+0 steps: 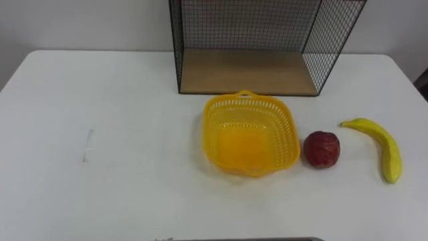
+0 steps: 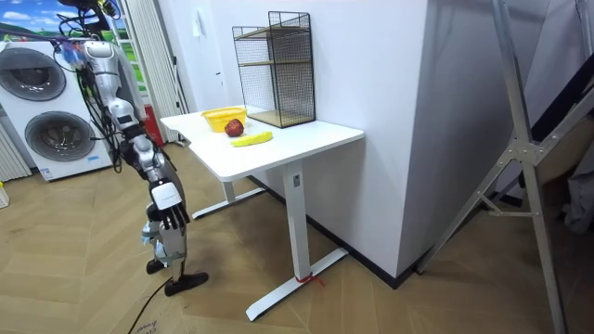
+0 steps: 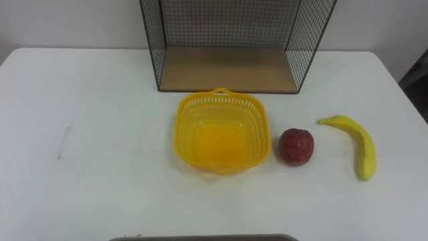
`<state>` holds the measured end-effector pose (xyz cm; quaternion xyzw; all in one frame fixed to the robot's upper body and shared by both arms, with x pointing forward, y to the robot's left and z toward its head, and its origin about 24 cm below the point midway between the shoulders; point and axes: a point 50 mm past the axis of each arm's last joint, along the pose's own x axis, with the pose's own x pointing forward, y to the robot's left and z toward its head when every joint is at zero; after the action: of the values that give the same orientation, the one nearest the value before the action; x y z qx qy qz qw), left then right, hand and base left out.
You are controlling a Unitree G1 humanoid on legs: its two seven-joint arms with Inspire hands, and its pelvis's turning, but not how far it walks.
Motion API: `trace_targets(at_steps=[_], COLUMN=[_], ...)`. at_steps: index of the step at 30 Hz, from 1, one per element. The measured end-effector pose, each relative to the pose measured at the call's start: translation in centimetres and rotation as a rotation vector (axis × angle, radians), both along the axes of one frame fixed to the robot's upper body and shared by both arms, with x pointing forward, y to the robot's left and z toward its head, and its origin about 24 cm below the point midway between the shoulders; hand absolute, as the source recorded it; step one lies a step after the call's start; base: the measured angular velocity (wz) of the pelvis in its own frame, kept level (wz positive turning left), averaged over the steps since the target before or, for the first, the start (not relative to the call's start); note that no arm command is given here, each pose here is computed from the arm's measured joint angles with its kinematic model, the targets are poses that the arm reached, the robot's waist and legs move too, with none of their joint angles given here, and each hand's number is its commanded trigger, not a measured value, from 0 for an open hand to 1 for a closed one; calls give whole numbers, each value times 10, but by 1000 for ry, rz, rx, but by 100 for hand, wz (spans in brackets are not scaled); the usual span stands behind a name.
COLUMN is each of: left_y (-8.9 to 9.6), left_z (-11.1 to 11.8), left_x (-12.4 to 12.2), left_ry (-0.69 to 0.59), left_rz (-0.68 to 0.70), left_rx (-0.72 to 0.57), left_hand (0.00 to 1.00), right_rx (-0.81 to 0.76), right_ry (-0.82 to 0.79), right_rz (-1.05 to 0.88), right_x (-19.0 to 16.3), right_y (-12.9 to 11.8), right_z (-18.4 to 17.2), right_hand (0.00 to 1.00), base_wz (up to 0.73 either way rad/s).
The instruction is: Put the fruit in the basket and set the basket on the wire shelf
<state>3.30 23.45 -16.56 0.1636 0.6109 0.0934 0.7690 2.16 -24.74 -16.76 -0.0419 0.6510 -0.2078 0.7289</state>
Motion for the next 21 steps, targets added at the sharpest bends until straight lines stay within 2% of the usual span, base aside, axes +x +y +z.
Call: trace_targets(at_steps=[7, 14, 17, 21], left_y=[11, 20, 27, 39], left_z=[2, 6, 8, 12], left_x=[-18, -25, -27, -29], left_ry=[24, 23, 26, 22], left_rz=[21, 46, 60, 61], left_rx=[67, 98, 121, 152], left_hand=[0, 0, 0, 0], right_rx=[50, -3, -83, -208], right_ry=[-223, -376, -451, -528], right_rz=[-749, -1456, -1584, -1655], right_x=[-10, -20, -14, 1], right_y=[-9, -30, -50, -80], right_z=[2, 10, 20, 43], right_hand=[0, 0, 0, 0], base_wz=[4, -2, -5, -9])
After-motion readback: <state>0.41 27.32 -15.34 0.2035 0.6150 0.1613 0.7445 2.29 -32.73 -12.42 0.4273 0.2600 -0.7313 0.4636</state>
